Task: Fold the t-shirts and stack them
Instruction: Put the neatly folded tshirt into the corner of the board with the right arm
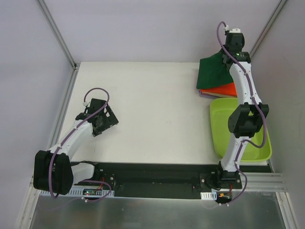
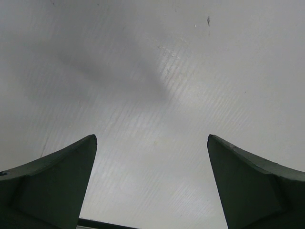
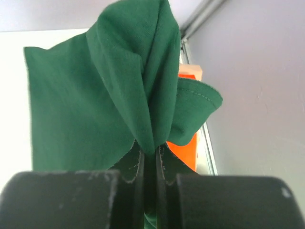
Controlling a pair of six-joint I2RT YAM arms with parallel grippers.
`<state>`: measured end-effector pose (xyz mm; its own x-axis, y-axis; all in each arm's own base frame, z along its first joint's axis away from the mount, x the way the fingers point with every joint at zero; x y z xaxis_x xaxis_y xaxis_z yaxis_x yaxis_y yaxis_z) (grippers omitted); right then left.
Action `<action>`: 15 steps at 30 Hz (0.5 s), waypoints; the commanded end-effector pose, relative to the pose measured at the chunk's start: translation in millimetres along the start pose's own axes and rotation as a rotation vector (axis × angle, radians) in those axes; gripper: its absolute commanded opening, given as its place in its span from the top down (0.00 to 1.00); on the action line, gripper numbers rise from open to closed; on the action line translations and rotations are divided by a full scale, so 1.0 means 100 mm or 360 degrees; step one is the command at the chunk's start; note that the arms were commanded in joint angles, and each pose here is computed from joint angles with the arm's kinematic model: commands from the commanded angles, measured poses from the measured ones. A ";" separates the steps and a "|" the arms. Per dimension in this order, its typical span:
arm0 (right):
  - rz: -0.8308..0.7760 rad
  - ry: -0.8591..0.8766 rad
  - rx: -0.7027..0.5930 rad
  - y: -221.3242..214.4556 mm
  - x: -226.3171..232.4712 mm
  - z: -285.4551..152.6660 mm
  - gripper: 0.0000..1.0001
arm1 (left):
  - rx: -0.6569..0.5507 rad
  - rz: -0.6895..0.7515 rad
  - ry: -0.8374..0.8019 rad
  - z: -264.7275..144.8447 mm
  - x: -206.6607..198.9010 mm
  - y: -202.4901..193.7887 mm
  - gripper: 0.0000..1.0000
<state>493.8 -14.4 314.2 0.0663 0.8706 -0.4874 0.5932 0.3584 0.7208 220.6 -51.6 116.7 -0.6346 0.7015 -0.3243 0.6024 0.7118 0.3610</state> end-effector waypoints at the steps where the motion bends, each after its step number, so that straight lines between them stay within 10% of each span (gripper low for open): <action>1: 0.0092 -0.0042 -0.0052 -0.03 -0.25 0.19 0.99 | -0.0030 -0.0019 0.0001 -0.04 -0.07 0.10 0.01; 13: 0.0150 -0.0132 0.0116 -0.47 -0.40 0.74 0.99 | -0.0035 -0.0016 -0.0007 -0.05 -0.09 0.11 0.01; 15: 0.0167 -0.0244 0.0152 -0.54 -0.47 0.84 0.84 | -0.0037 -0.0018 -0.0009 -0.05 -0.09 0.12 0.01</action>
<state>514.9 -84.5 255.7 0.1324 0.8734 -0.4687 0.6777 0.2653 0.6858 224.9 -52.3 117.5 -0.6358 0.7017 -0.3215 0.6038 0.7116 0.3592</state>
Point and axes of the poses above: each gripper's point midway between its finger pads, its own z axis out along the fingers, its own x axis along the line the jaws close on, y = z × x, the point moved 6 cm from there along -z, back along the fingers, and after that the axes turned 13 degrees about -z, right-handed, at the moved point
